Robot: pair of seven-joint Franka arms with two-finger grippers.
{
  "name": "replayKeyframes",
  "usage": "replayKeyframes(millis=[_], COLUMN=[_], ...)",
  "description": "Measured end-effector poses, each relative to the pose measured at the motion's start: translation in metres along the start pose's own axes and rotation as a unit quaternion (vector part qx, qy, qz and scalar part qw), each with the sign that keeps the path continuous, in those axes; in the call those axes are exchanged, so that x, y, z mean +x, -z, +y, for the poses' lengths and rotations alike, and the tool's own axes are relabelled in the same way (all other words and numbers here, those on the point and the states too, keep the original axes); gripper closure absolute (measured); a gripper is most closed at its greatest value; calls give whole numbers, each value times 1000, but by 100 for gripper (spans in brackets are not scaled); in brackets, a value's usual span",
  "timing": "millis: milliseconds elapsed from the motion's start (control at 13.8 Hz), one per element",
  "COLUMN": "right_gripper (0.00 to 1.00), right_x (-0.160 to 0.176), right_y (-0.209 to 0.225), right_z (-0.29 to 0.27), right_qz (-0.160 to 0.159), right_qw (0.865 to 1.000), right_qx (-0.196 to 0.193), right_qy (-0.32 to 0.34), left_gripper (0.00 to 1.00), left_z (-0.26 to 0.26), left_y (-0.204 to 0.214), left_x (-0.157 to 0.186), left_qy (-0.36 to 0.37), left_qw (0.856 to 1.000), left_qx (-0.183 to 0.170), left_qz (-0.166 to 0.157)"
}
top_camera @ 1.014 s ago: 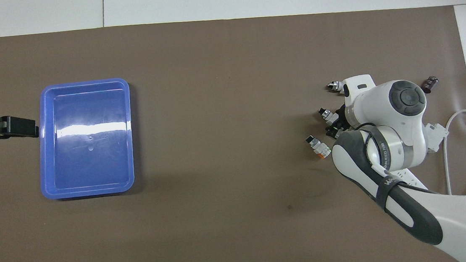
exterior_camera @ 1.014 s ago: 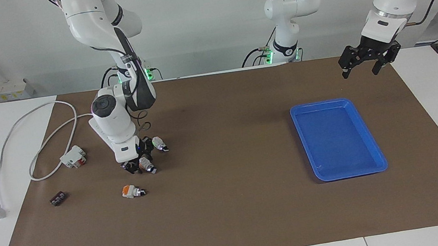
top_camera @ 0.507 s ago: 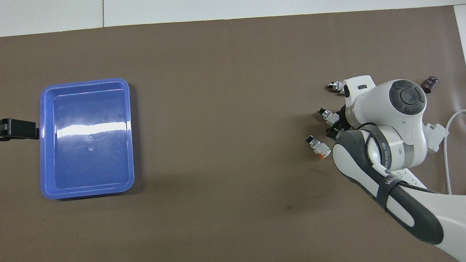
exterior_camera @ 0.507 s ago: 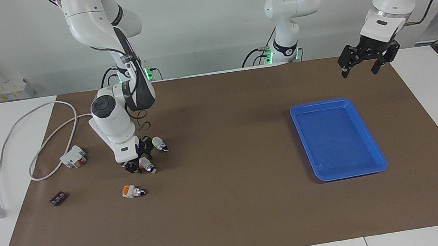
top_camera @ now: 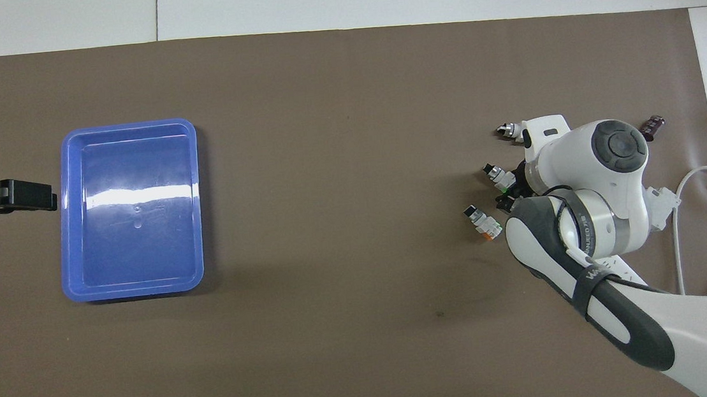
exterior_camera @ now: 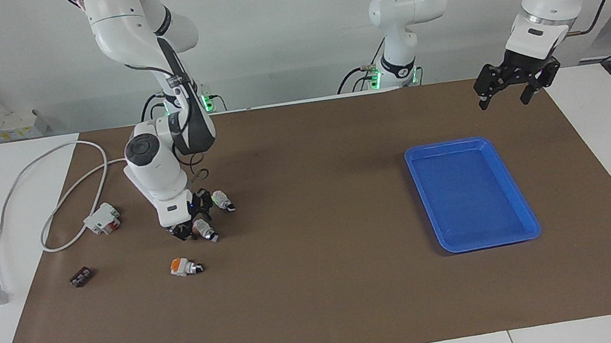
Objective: Turn and place switch with both arms
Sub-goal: 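Lower the right gripper and grasp the green-topped switch module, then lift the switch with the right gripper while the left gripper rises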
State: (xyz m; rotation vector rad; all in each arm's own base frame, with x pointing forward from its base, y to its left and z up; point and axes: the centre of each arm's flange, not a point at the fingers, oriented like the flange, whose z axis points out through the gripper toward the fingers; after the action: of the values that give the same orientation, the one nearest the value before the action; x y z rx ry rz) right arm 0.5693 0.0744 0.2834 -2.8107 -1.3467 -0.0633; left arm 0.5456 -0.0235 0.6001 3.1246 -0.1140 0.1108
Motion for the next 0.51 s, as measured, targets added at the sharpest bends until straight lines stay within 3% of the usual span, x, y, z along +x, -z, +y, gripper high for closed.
replayKeyframes(millis=[217,507], right_gripper=[68,67], right_x=[-3,-3], right_y=[4,4], right_z=[5,5], right_qz=[2,2], right_qw=[1000,1000], right_qx=[-3,-3], right_qy=[-2,-1], left_gripper=[0,0], left_z=[0,0], left_y=[0,0], left_x=[0,0], left_qy=[0,0], left_qw=[1000,1000], left_qx=[0,0], left_qz=[1,1])
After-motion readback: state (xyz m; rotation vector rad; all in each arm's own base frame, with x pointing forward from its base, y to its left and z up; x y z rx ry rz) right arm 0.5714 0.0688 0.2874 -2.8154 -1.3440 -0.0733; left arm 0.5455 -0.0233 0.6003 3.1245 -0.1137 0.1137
